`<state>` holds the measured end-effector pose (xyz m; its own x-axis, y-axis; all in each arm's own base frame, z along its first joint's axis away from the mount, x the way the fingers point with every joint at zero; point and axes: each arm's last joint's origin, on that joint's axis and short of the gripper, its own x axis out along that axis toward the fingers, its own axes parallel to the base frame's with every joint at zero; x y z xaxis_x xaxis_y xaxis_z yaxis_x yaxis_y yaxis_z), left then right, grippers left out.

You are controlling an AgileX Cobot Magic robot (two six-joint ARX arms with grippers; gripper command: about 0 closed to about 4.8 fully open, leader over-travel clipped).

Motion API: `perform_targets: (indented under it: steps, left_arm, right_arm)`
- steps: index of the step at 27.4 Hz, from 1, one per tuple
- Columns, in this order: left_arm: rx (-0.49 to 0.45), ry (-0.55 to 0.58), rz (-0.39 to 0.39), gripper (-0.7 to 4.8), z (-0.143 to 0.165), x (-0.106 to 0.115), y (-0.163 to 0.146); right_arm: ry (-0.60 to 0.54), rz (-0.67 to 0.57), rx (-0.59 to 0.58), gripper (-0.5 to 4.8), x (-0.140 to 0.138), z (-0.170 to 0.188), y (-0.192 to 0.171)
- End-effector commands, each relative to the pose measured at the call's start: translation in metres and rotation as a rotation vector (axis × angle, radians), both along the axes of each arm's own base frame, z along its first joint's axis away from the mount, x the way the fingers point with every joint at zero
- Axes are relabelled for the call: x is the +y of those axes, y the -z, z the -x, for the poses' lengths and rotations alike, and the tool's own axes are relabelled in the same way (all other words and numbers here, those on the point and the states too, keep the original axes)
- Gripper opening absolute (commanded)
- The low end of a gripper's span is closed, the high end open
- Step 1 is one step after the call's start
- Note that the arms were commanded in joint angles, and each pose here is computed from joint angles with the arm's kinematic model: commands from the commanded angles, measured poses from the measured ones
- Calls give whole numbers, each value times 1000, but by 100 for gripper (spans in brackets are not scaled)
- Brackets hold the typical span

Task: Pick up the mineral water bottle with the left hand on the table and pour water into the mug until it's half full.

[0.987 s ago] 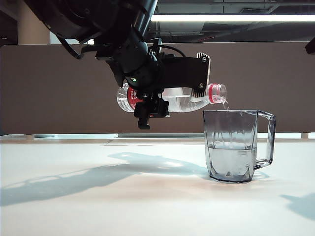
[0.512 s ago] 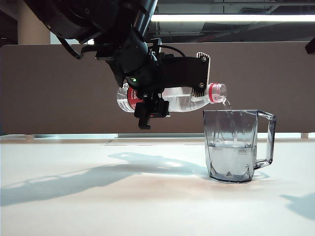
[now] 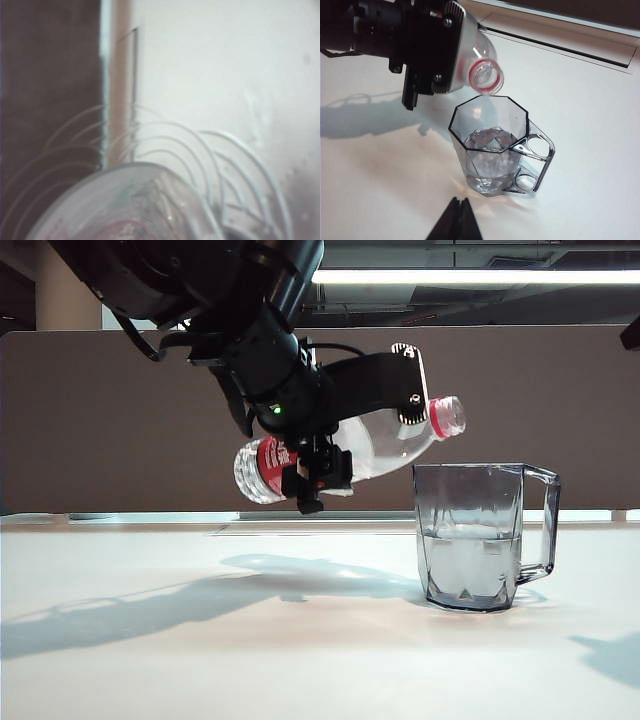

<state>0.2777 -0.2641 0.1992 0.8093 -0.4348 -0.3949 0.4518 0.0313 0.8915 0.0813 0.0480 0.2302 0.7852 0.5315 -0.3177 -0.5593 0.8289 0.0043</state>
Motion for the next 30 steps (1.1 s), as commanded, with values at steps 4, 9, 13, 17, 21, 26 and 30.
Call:
perform_targets:
  steps: [4,9,13,17,21,26,30]
  left_arm:
    - [82,-34,179,274,0,-1,-7]
    - [166,-116,349,274,-4,4,-10]
    - [255,-135,499,274,-9,12,-16]
    - [321,-164,618,274,-15,23,-23]
    - [403,-154,713,274,-20,33,-28]
    - [509,-123,819,274,-28,47,-33]
    - [570,-93,866,274,-32,56,-35]
  right_arm:
    - [-2,-15,-25,-5,0,0,-5]
    - [-2,-15,-24,-5,0,0,-5]
    - [-2,-15,-24,-5,0,0,-5]
    - [-2,-15,-24,-5,0,0,-5]
    - [-2,-15,-24,-5,0,0,-5]
    - [-2,-15,-24,-5,0,0,-5]
    - [-2,-15,-24,-5,0,0,-5]
